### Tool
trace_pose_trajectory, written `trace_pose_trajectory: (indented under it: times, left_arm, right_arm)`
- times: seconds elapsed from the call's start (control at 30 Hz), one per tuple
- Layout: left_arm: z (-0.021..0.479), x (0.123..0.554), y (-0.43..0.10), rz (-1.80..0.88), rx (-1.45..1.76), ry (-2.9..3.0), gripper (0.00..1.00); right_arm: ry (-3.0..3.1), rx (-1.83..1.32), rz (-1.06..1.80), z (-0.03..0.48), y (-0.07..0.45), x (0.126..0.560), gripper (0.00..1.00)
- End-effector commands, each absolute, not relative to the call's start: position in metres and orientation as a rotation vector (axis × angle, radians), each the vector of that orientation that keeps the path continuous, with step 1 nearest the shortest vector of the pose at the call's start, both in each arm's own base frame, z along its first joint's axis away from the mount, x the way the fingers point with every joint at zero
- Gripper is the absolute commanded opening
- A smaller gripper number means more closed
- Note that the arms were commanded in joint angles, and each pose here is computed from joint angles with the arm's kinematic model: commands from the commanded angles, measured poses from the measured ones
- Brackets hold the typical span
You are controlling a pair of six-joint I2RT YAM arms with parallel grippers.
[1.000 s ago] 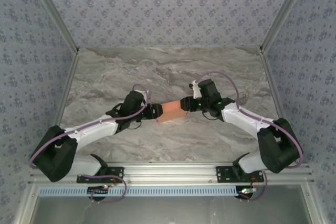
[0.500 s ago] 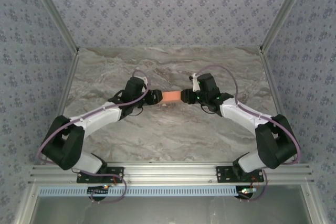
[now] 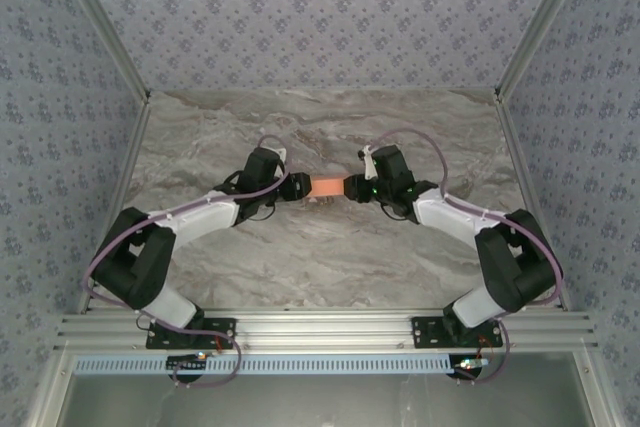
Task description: Fold the paper box
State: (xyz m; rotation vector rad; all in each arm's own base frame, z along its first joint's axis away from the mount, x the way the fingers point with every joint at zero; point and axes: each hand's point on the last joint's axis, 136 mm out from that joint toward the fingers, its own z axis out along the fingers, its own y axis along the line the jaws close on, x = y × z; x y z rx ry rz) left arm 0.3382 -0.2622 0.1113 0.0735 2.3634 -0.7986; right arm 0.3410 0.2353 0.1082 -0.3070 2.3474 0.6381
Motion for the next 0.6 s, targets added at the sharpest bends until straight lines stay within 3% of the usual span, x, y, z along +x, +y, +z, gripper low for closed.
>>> trace_pose_trajectory:
  times: [0.0, 0.57]
  left_arm:
    - [0.114, 0.316, -0.283, -0.914, 0.169, 2.345, 0.49]
    - [0.058, 0.295, -0.289, -0.86, 0.176, 2.445, 0.49]
  right_arm:
    - [2.333, -0.421, 0.691, 0.108, 0.255, 0.316, 0.37]
    - [2.427, -0.52, 0.546, 0.047, 0.255, 0.281, 0.41]
